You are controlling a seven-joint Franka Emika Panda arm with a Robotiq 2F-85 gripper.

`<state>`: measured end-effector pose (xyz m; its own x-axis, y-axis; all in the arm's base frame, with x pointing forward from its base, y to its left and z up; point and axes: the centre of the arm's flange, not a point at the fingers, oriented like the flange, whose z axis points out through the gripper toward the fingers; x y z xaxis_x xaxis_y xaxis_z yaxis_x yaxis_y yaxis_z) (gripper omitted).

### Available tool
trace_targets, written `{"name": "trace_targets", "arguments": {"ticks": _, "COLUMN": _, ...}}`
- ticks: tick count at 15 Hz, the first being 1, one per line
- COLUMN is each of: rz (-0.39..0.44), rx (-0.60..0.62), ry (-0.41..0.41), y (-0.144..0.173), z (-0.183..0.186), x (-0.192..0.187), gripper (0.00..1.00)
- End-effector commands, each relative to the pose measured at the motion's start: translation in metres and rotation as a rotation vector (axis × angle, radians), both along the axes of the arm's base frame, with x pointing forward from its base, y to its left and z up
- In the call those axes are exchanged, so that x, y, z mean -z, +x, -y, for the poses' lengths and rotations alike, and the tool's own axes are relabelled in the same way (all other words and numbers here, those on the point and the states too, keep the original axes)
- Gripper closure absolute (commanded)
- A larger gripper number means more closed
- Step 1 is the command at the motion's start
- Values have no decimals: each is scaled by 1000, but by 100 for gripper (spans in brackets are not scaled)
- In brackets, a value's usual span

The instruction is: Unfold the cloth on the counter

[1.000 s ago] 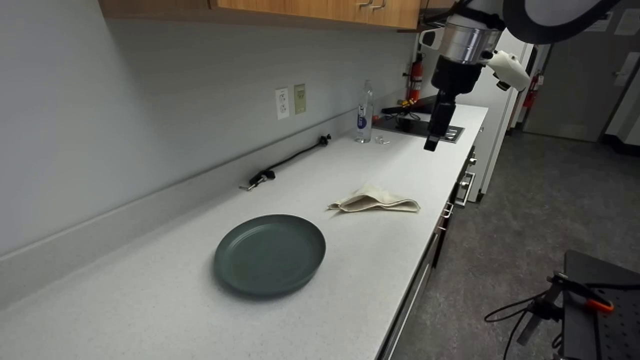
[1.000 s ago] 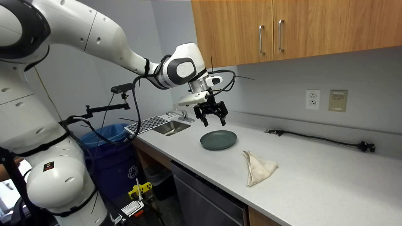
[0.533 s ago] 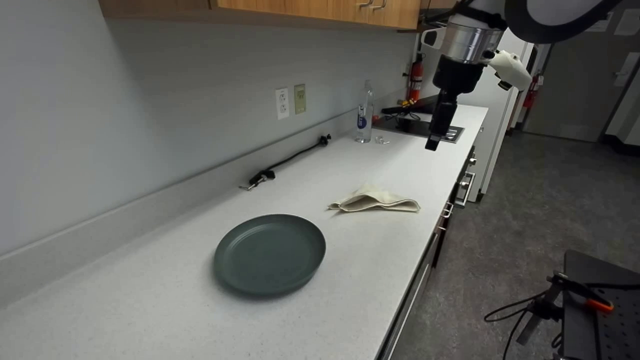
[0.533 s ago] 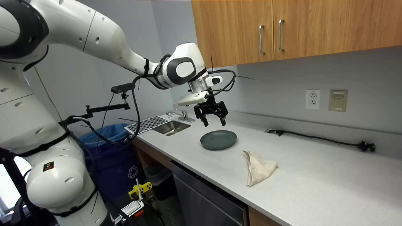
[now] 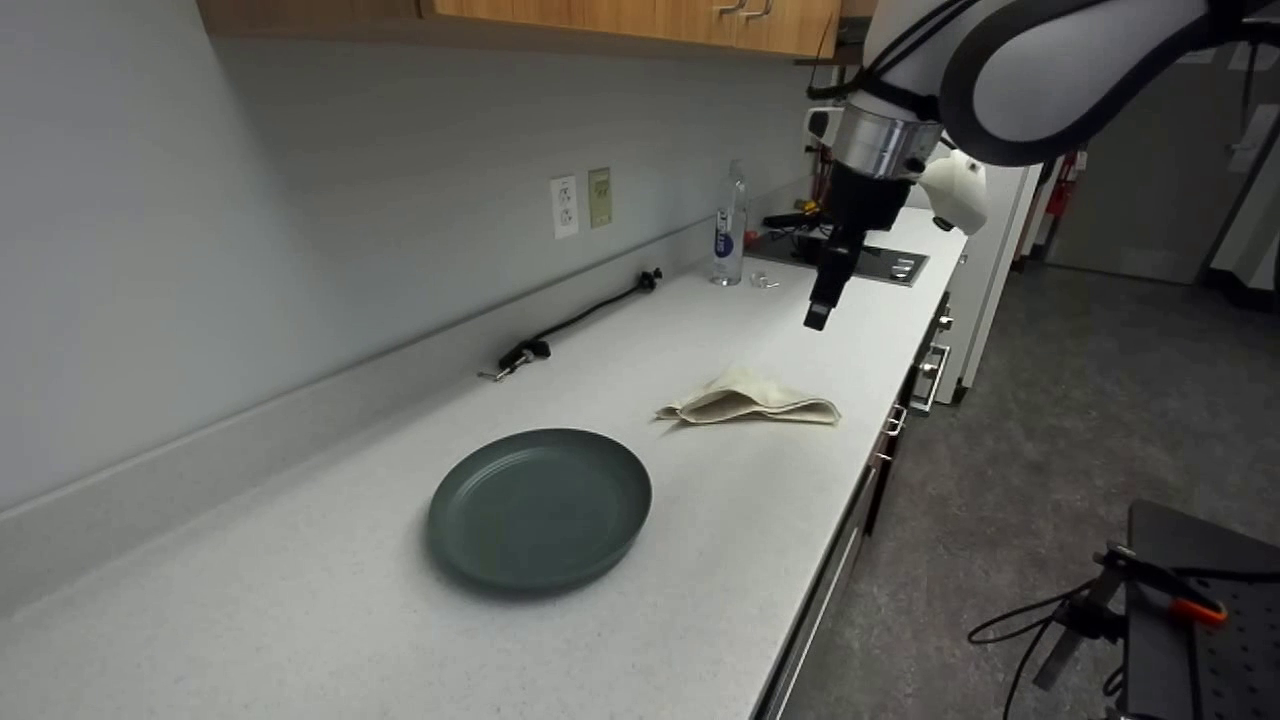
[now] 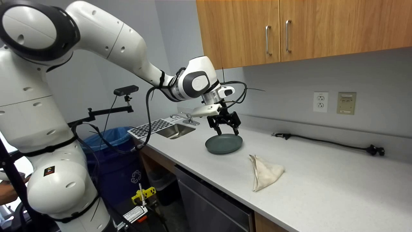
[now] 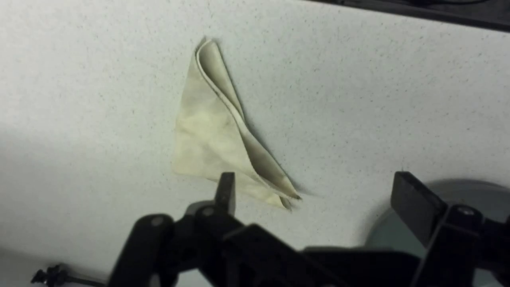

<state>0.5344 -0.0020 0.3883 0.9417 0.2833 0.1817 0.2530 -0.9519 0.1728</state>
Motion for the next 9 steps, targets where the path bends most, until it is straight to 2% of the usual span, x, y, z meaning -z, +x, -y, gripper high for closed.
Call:
{"name": "trace_targets", "arguments": {"ticks": 1, "rz": 60, "rx": -95, "ry": -30, "y": 43, "z": -15, "x": 14, "gripper": 0}}
{"name": "trace_targets", "arguments": {"ticks": 5, "rz": 85, "rx": -253, "ry": -46, "y": 61, "z": -34, "x": 36, "gripper": 0}}
{"name": "trace_targets", "arguments": {"ticks": 9, "rz": 73, "rx": -329, "ry": -66, "y": 71, "z": -42, "x": 69, "gripper": 0}}
